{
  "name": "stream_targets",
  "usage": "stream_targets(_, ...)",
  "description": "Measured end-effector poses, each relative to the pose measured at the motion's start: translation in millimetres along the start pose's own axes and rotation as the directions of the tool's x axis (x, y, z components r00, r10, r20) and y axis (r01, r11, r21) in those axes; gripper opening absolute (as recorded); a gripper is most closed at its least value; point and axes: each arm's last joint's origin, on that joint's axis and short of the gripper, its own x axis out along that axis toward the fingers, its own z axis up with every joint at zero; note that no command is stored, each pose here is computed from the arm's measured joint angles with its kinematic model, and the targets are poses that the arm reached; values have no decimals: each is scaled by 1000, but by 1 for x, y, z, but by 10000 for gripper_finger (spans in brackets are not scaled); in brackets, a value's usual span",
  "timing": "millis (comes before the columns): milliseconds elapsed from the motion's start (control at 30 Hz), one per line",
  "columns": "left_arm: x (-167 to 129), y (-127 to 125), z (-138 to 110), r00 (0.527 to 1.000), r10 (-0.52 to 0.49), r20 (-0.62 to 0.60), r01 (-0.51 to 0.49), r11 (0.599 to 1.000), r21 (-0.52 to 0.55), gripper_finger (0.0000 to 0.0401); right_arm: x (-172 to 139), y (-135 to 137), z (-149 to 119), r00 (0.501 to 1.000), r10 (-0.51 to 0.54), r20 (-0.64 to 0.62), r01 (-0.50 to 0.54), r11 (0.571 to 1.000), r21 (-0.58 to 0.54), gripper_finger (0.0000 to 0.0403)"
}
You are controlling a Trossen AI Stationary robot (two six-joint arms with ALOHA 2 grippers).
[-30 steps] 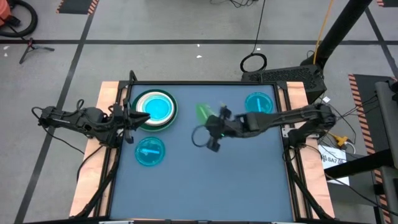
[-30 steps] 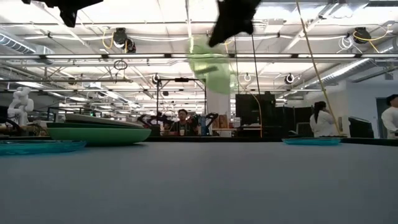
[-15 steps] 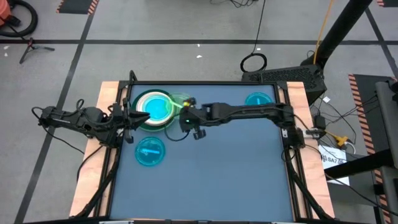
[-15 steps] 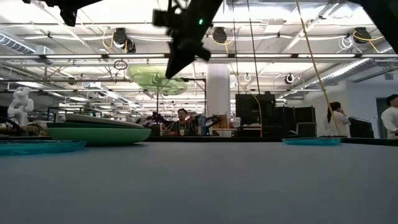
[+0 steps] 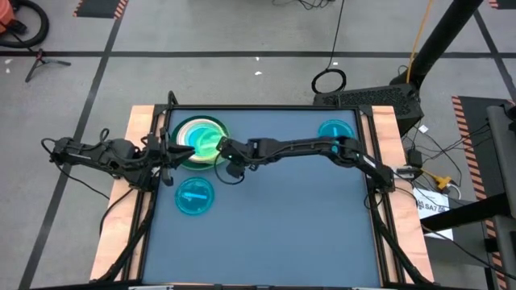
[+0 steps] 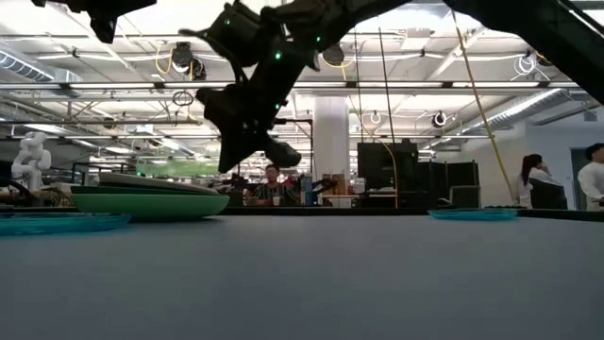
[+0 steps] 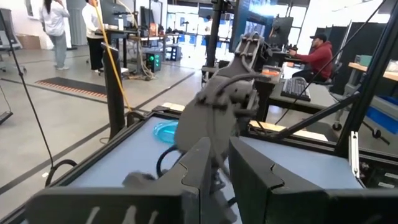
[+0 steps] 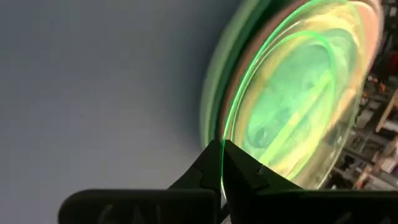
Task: Stack plastic plates
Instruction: Stack the light green plate on top of the light blue plate
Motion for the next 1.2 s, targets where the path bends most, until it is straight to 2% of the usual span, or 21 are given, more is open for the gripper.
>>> stream_targets(267,0,0,-1,1000,1,-11,-2,1000,-4,63,8,-8,-12,996,-45,78,44,999,21,0)
stream_targets(500,0,0,-1,1000,2,-11,-2,1000,-4,63,14,-10,-23,981,-36,192,33,999,19,0)
stream_targets(733,0,0,-1,1000,2,-11,-2,1000,-5,63,22,-16,-31,971,-112,212,100,993,68,0)
stream_targets(967,0,0,-1,1000,2,-10,-2,1000,-6,63,34,-13,-35,972,-120,202,101,990,102,0)
stream_targets(1033,0,0,-1,1000,1,-10,-1,1000,-5,63,36,-16,-35,967,-158,201,139,985,107,0)
stream_targets(1200,0,0,-1,1000,2,-10,-2,1000,-5,63,38,-18,-33,957,-199,209,180,978,107,20)
